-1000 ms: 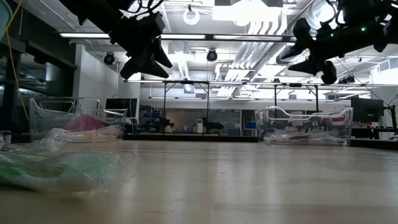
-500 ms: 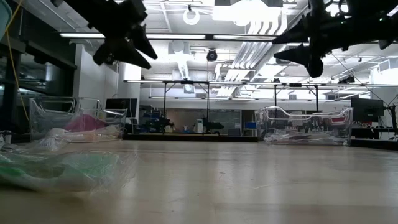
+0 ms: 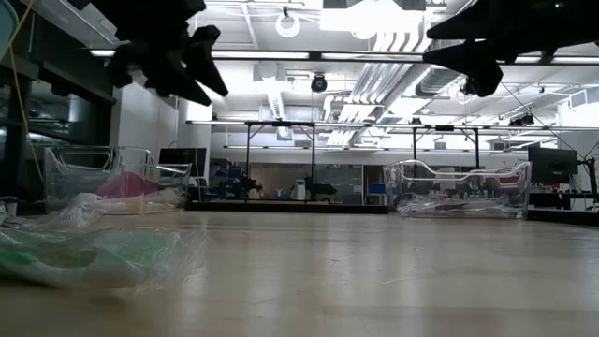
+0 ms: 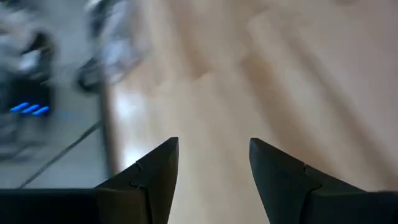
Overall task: Pick & Place Toothbrushes
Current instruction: Put the purple toothbrush into the right transparent bin
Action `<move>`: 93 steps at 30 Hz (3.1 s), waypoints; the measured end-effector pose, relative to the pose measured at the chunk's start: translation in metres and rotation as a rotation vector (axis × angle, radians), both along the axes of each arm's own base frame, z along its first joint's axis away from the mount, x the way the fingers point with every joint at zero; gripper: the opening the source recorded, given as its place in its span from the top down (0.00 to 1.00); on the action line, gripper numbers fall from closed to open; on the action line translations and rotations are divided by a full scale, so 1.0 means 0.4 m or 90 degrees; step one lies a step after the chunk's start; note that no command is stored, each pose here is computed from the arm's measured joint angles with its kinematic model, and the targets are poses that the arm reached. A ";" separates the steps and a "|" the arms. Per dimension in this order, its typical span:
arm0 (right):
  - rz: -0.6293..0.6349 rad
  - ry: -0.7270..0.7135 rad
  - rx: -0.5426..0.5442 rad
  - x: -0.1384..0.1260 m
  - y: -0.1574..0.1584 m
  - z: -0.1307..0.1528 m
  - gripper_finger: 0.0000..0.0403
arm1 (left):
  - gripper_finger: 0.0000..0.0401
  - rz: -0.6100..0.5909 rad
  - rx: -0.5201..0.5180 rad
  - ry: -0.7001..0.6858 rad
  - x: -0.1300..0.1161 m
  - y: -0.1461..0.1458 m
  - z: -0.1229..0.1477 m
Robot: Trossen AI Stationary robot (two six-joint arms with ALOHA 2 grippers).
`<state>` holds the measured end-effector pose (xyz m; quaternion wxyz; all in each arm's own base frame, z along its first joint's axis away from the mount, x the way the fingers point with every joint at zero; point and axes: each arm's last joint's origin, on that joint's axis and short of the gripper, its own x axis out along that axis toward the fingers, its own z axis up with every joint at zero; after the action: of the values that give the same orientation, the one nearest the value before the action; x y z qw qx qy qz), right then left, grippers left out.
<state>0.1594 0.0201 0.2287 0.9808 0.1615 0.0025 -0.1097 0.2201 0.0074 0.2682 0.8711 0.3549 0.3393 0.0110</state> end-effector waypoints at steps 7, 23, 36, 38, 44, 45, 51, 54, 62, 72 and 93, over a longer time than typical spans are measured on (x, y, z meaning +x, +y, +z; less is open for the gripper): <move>0.048 0.034 -0.064 0.004 0.035 -0.013 0.54 | 0.53 -0.021 -0.088 0.085 -0.023 -0.008 -0.028; 0.074 0.198 -0.185 0.032 0.046 -0.088 0.54 | 0.53 0.112 -0.329 0.302 -0.073 0.002 -0.095; 0.140 0.233 -0.136 0.052 0.060 -0.121 0.54 | 0.53 0.112 -0.414 0.545 -0.092 -0.056 -0.156; 0.137 0.221 -0.127 0.055 0.061 -0.119 0.54 | 0.53 0.107 -0.407 0.570 -0.092 -0.076 -0.163; 0.136 0.182 -0.110 0.060 0.063 -0.106 0.55 | 0.53 0.121 -0.327 0.590 -0.094 -0.130 -0.187; 0.137 0.175 -0.109 0.060 0.065 -0.103 0.55 | 0.53 0.119 -0.317 0.595 -0.099 -0.138 -0.192; 0.152 0.157 -0.110 0.059 0.077 -0.097 0.55 | 0.53 0.138 -0.286 0.593 -0.111 -0.178 -0.230; 0.157 0.150 -0.110 0.059 0.081 -0.094 0.55 | 0.53 0.142 -0.266 0.591 -0.116 -0.190 -0.242; 0.156 0.143 -0.110 0.059 0.081 -0.092 0.55 | 0.53 0.166 -0.235 0.607 -0.119 -0.199 -0.293; 0.153 0.144 -0.109 0.059 0.081 -0.092 0.55 | 0.60 0.179 -0.210 0.628 -0.112 -0.199 -0.323; 0.151 0.144 -0.107 0.059 0.081 -0.092 0.55 | 0.97 0.156 -0.175 0.564 -0.069 -0.210 -0.285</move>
<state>0.1830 0.0525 0.1917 0.9903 0.0642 0.1229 -0.0109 0.1925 -0.0767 0.1544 0.6739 0.1646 0.7154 -0.0836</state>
